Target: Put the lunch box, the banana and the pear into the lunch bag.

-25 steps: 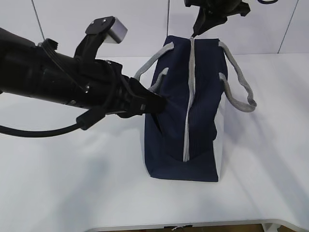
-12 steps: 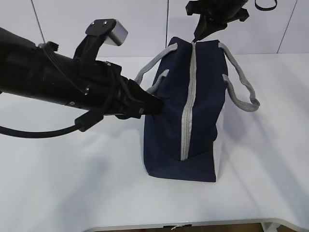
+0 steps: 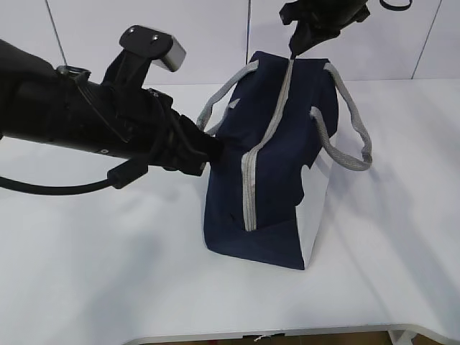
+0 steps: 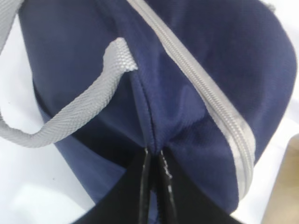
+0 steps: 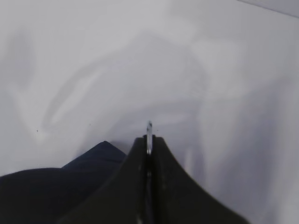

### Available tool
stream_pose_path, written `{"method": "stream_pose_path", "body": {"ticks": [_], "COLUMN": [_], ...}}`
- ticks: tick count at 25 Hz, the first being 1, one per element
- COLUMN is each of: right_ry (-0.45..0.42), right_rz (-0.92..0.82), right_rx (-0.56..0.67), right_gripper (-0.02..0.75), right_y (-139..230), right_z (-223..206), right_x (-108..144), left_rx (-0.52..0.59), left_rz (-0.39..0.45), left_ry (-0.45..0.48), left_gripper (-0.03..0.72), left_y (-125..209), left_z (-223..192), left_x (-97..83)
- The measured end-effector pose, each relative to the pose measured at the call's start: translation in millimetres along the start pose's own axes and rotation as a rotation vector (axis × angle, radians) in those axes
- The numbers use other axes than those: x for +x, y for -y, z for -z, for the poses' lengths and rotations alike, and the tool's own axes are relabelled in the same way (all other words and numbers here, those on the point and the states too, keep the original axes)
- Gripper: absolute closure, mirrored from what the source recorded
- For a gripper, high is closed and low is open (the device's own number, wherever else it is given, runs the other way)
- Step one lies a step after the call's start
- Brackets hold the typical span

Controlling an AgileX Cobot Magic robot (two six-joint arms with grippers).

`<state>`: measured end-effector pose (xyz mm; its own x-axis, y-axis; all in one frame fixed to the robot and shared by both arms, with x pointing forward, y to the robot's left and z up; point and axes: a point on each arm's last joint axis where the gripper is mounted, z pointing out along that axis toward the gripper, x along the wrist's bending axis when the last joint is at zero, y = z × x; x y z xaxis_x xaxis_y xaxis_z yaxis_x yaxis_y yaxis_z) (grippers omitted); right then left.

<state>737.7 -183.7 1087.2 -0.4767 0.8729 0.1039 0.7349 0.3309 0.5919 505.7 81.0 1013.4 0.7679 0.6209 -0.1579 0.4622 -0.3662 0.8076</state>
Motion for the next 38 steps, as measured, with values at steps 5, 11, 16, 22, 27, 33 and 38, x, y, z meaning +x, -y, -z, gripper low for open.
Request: {"method": "stream_pose_path", "body": {"ticks": [5, 11, 16, 22, 27, 33, 38], "right_ry": [0.014, 0.041, 0.043, 0.05, 0.046, -0.011, -0.087], "right_rz": [0.086, 0.106, 0.107, 0.09, 0.073, 0.062, 0.045], "right_rx": [-0.004, 0.006, -0.001, 0.107, 0.185, 0.231, 0.229], "right_gripper": [0.72, 0.72, 0.72, 0.72, 0.72, 0.72, 0.72], "right_y": [-0.9, -0.3, -1.0, 22.6, 47.7, 73.7, 92.8], "right_z": [4.2, 5.4, 20.4, 34.6, 42.4, 60.1, 81.4], "right_x": [-0.2, -2.4, 1.8, 6.5, 11.8, 25.9, 42.9], "left_rx": [0.001, -0.001, -0.002, -0.002, -0.023, -0.062, -0.092], "left_rz": [-0.006, -0.01, -0.012, -0.08, -0.131, -0.145, -0.149], "left_ry": [-0.005, -0.016, -0.021, -0.103, -0.219, -0.352, -0.45], "left_gripper": [0.703, 0.703, 0.703, 0.703, 0.703, 0.703, 0.703], "left_y": [0.1, -0.1, -0.2, -0.6, -3.4, -7.5, -10.7], "left_z": [0.0, 0.0, 0.0, 0.5, 2.3, 5.7, 9.2], "left_x": [0.5, 1.5, 1.9, 9.4, 19.7, 31.0, 39.0]}}
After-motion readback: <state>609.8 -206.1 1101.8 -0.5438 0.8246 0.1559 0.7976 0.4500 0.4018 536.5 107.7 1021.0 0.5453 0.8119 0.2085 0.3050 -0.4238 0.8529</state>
